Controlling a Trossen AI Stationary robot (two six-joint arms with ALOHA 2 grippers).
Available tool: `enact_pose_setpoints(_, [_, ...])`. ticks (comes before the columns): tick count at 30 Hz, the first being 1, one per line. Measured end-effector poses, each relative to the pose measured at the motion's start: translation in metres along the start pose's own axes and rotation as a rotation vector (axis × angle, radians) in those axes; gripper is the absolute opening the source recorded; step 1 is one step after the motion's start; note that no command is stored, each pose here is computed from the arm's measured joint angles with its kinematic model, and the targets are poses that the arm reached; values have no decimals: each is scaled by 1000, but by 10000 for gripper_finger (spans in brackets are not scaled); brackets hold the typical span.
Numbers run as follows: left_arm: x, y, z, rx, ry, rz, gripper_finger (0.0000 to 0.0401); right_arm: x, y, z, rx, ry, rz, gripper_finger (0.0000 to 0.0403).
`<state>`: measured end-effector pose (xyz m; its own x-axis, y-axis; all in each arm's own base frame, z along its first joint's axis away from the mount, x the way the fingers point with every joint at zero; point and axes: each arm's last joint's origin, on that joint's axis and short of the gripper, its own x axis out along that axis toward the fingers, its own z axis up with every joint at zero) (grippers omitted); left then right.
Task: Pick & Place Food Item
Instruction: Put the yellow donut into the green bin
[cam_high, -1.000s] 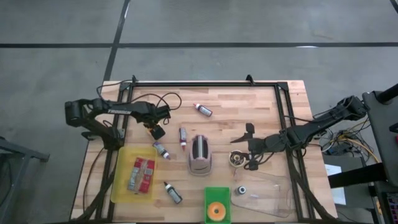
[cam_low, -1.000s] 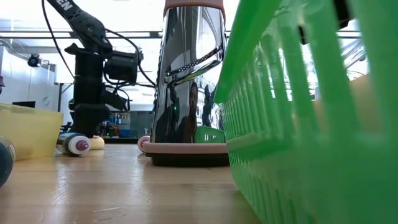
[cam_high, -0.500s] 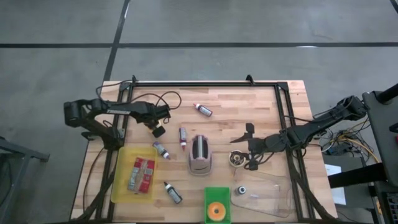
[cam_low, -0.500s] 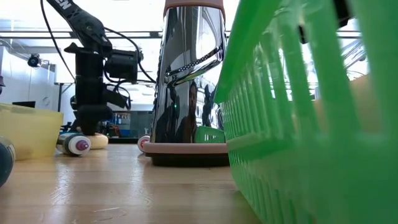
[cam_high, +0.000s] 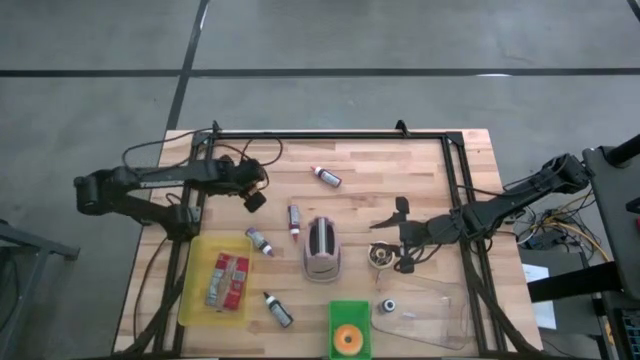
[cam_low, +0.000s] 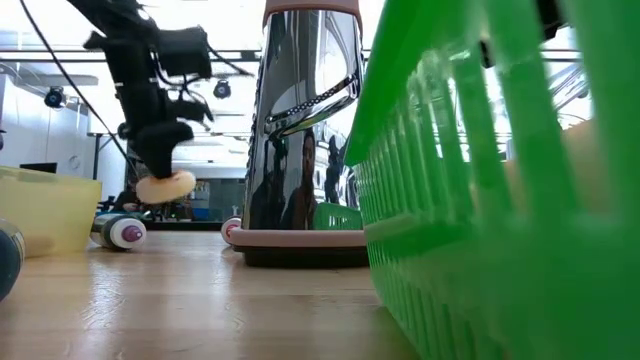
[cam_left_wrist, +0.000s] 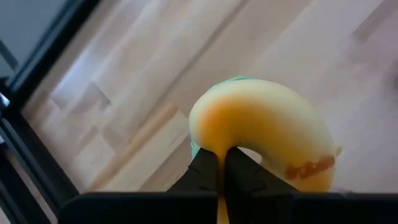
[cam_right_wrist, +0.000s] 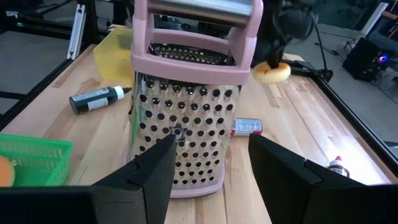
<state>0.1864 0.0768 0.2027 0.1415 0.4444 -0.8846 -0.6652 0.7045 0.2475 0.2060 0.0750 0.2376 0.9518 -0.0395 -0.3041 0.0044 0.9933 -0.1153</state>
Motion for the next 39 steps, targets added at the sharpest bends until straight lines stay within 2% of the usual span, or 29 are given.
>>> enact_pose_setpoints(7, [-34, -5, -3, 25, -211, -95, 1, 0, 0, 0, -4, 0, -1, 199])
enact_pose_setpoints(13, [-67, -26, -5, 131, -453, -252, 1, 0, 0, 0, -6, -3, -1, 199])
enact_pose_setpoints(19, [-95, -51, -15, 230, -595, -361, 1, 0, 0, 1, -5, -6, -2, 199])
enact_pose_setpoints(24, [-117, -67, -29, 296, -672, -402, 0, 0, 0, 1, -5, -6, -2, 199])
enact_pose_setpoints(29, [-135, -86, -45, 327, -734, -521, 0, 0, -1, 1, -4, -6, -7, 199])
enact_pose_setpoints(34, [-146, -112, -61, 382, -778, -640, 0, 0, -1, 1, -2, -7, -10, 199])
enact_pose_setpoints(39, [-147, -141, -74, 434, -787, -712, 0, 0, -1, 1, 2, -12, -10, 199])
